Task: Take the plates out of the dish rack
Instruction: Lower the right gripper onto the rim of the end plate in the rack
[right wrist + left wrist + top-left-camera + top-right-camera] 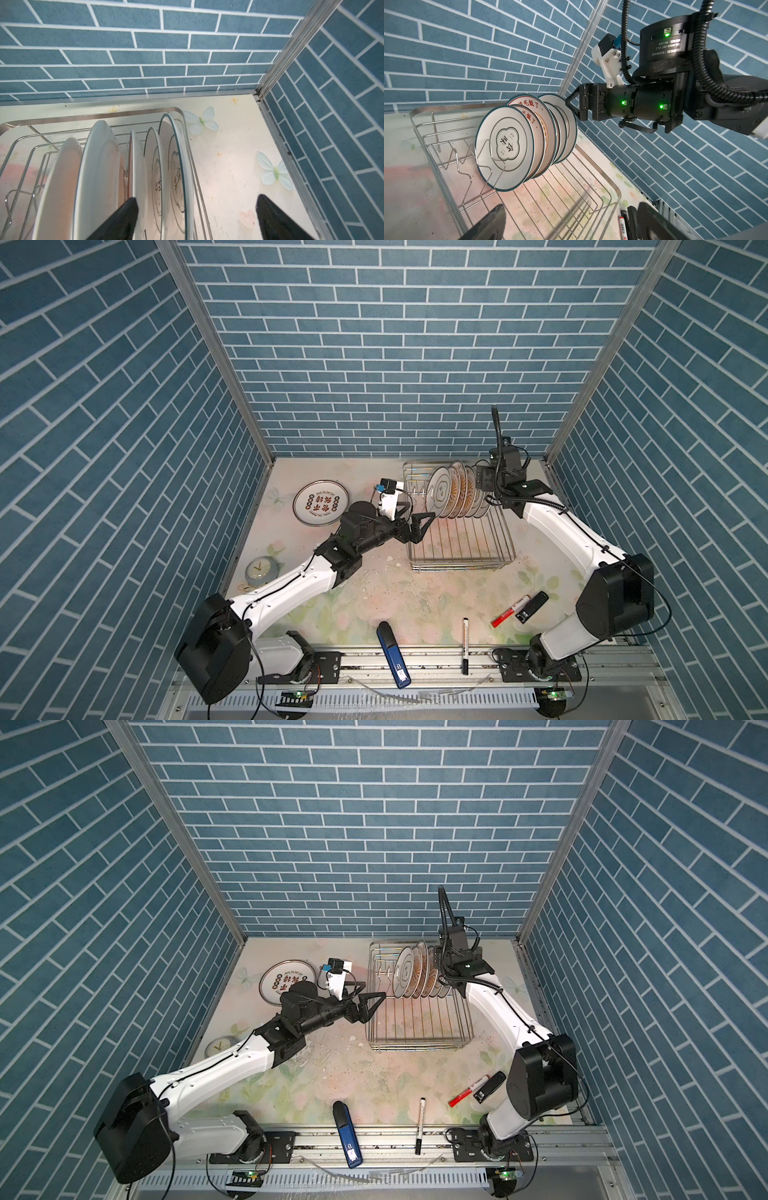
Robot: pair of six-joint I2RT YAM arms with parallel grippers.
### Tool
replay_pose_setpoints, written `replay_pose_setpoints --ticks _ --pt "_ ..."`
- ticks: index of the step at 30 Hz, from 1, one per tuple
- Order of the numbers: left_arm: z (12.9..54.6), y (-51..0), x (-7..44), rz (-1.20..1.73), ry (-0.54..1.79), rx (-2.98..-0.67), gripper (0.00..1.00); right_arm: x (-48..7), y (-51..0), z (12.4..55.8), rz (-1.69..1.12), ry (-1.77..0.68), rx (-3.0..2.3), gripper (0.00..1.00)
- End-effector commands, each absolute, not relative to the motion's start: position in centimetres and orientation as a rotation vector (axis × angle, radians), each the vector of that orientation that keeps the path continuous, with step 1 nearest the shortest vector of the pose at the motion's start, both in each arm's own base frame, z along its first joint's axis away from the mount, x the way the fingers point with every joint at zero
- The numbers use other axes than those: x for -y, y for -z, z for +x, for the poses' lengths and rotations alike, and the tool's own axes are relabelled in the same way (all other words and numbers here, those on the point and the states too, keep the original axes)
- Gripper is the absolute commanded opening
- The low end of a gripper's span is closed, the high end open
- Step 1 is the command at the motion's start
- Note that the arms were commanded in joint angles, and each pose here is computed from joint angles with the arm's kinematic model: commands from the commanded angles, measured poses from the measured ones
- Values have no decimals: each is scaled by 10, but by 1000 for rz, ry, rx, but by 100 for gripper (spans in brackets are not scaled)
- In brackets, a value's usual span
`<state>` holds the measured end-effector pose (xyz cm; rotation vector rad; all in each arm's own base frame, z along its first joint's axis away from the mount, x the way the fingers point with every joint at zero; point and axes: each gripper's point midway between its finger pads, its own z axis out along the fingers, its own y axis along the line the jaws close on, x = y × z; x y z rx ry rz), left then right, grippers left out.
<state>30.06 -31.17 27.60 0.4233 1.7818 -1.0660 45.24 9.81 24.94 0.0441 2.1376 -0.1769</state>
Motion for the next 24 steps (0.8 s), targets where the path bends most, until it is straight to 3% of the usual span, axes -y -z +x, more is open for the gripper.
replay_pose_setpoints --ticks 1,7,18,24 --pt "304 -280 316 409 1080 -1790 100 -94 -249 455 93 133 -2148 77" --pt "313 -276 309 328 1038 -1800 100 -96 -243 457 74 105 -2157 55" --pt "311 -269 318 361 1080 -1818 100 -101 -222 465 35 120 -2225 43" --pt "311 -264 316 357 1068 -1834 100 -94 -215 470 57 188 -2209 27"
